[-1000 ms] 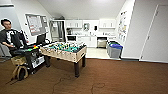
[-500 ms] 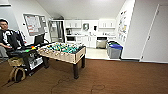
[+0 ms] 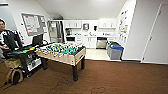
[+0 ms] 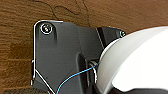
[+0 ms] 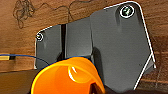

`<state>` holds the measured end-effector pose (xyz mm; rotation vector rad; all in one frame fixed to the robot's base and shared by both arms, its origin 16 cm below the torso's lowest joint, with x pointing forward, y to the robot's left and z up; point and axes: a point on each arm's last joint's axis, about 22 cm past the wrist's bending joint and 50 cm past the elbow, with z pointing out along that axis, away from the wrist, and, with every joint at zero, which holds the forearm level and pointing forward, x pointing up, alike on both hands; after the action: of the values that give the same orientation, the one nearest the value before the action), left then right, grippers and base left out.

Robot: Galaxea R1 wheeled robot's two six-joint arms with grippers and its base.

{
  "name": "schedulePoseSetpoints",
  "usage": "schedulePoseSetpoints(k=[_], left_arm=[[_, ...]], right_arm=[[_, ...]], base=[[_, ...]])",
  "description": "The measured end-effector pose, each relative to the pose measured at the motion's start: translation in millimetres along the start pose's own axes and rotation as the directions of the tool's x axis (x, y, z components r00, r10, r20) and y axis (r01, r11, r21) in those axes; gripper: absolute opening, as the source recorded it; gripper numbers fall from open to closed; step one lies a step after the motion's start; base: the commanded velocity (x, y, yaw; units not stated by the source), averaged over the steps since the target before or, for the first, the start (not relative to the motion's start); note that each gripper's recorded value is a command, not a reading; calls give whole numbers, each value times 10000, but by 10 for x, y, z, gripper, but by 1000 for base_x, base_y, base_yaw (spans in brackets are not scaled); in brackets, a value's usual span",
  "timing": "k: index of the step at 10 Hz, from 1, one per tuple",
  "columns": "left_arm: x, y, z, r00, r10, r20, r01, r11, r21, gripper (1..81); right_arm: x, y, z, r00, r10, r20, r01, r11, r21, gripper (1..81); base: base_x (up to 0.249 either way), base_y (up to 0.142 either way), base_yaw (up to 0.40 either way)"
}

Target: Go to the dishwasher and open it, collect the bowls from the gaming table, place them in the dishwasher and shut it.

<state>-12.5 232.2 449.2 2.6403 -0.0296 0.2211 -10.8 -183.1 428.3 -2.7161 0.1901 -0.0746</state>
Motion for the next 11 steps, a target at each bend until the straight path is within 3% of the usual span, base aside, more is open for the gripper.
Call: schedulePoseSetpoints(k=[4, 6, 7, 8, 11], left_arm=[[27, 30, 14, 10000, 6, -51, -7, 10000, -69, 10], [-78, -50, -28, 9999, -13, 108, 12, 9999, 114, 10], [-73, 67, 21, 10000, -47, 87, 48, 10000, -83, 10], [6, 68, 25, 10000, -9, -42, 9, 9999, -135, 10], [23, 70, 31, 10000, 1, -54, -2, 9999, -131, 10]], right_arm=[[18, 48, -16, 10000, -10, -13, 10, 10000, -66, 10], [-71, -19, 1, 10000, 11, 76, -12, 10000, 36, 10], [4, 122, -39, 10000, -25, -2, 25, 9998, -176, 10], [72, 107, -33, 9999, -55, -84, 54, 9999, -152, 10], [46, 94, -29, 10000, -44, -55, 43, 9999, -133, 10]], base=[[152, -70, 0], [152, -70, 0], [152, -71, 0], [152, -72, 0], [152, 0, 0]])
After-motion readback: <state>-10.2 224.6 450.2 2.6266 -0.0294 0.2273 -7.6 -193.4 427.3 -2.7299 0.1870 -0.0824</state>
